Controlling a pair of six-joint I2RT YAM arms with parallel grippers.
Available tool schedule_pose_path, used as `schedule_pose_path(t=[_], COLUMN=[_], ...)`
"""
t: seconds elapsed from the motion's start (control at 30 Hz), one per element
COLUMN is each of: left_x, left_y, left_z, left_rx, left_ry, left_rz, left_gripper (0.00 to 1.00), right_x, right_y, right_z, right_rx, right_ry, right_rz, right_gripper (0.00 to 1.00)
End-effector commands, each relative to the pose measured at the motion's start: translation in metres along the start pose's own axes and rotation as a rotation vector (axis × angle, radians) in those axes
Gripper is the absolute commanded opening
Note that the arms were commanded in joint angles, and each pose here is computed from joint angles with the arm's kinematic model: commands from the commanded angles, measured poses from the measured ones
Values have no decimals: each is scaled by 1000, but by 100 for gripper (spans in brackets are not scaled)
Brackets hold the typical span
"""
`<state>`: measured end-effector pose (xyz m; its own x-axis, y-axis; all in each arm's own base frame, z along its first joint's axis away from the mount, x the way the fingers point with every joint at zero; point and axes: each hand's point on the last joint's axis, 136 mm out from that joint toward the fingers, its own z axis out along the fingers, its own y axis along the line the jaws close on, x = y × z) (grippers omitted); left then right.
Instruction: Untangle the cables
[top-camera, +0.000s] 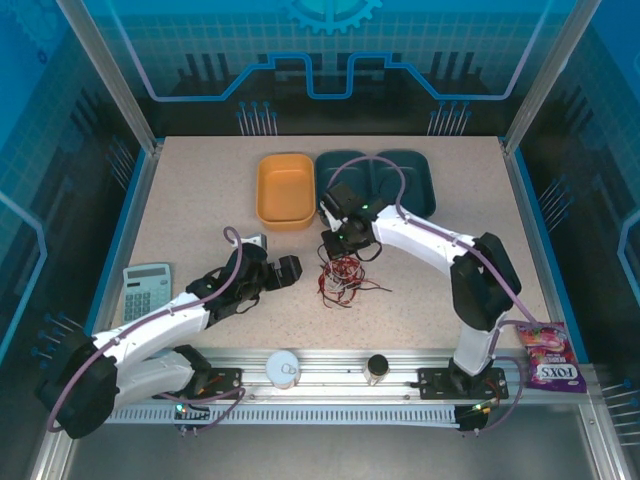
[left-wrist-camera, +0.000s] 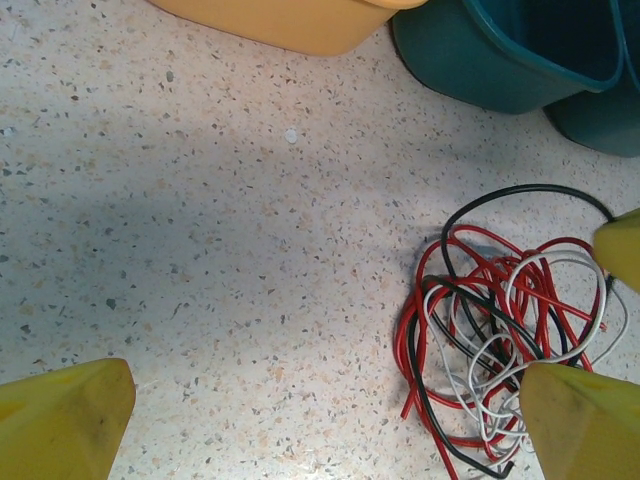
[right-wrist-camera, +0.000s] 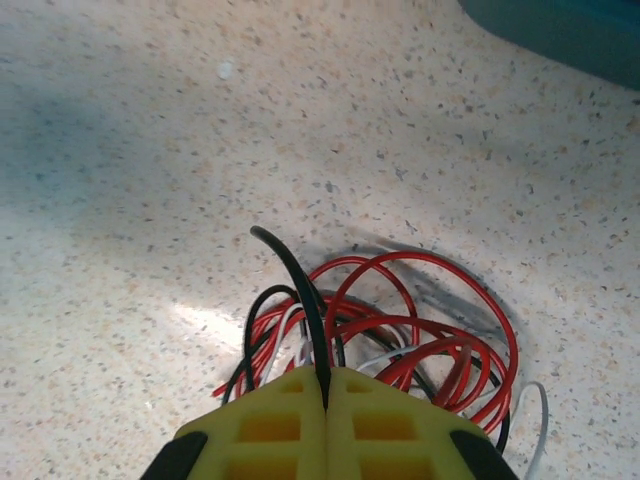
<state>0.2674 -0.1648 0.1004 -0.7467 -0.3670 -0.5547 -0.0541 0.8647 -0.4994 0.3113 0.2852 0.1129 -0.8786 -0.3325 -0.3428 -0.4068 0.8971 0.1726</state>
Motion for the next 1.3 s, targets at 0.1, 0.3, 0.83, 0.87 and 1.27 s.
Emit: schedule_pose_path(t=[0.1,0.3,0.83,0.87,1.27], left_x=[-6,-6,-4,-4,-7], left_y=[-10,-19,-45,-48,-61], left_z=[-2,-3,-3,-4,1], left_rx=[40,80,203,214,261], left_ry=[1,11,44,47,50], left_rz=[6,14,73,78,136], left_gripper=[99,99,99,99,97], right_x=[-8,-10,-13,-13,-13], right_y=[19,26,38,40,45], right_z=[-57,-98,-169,-172,-202], right_rx=[-10,-13,-93,-101,-152], right_ry=[-127,-212,-366,-373,-451], right_rz=[-55,-76,-86,-87,-94], right_gripper=[0,0,0,0,0])
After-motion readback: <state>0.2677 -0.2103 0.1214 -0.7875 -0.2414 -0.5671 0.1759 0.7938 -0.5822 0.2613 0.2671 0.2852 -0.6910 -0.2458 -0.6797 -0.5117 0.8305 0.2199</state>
